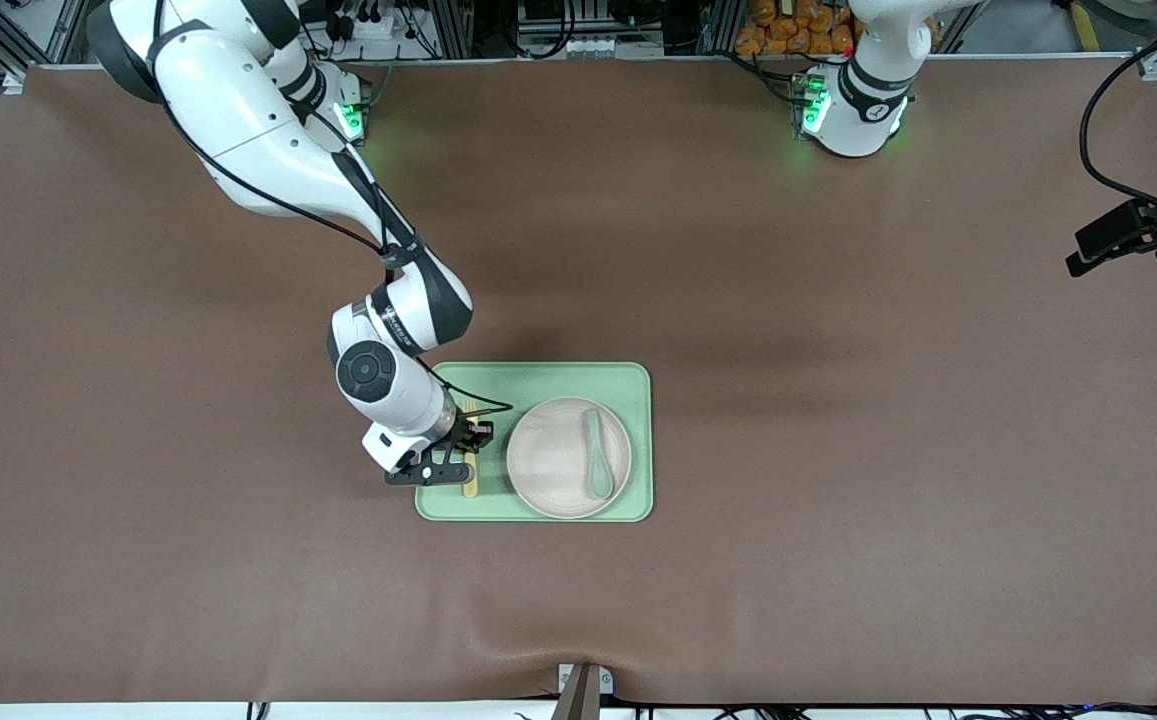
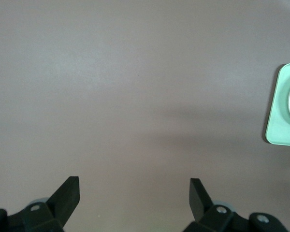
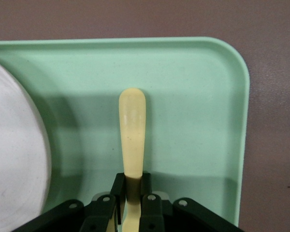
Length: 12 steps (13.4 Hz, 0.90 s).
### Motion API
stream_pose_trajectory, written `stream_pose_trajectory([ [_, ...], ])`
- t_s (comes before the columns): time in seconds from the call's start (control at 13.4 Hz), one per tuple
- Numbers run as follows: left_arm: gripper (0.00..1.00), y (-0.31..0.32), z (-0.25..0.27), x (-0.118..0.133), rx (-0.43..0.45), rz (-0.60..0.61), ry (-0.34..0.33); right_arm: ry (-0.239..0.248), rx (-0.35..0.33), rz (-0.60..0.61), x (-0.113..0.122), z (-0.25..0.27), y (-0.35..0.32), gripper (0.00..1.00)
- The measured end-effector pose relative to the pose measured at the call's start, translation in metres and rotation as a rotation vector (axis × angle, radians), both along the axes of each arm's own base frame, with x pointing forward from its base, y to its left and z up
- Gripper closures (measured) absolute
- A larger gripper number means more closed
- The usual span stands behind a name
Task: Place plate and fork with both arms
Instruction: 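Lift the fork and move it beside the plate on the tray, then open the right gripper to set the fork on the tray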
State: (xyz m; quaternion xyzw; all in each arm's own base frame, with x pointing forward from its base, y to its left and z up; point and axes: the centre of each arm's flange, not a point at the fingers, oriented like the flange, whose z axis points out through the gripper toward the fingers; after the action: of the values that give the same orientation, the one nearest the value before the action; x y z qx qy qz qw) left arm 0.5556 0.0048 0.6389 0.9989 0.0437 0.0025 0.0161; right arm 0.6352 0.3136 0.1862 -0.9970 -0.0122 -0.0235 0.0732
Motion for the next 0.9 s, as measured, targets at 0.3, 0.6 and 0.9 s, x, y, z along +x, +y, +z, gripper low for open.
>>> stream_pose_trajectory([
  [0.3,0.00,0.000,0.000,0.000,0.000,0.000,0.000,-0.017,0.005,-0.001,0.004,0.018,0.000,0.33],
  [0.6,0.00,-0.001,-0.001,-0.001,0.000,-0.001,0.006,0.031,-0.019,-0.023,0.033,0.093,-0.020,0.00],
  [0.9,0.00,0.000,-0.001,-0.001,0.000,-0.001,0.008,0.024,-0.005,-0.072,0.060,0.144,-0.055,0.00],
])
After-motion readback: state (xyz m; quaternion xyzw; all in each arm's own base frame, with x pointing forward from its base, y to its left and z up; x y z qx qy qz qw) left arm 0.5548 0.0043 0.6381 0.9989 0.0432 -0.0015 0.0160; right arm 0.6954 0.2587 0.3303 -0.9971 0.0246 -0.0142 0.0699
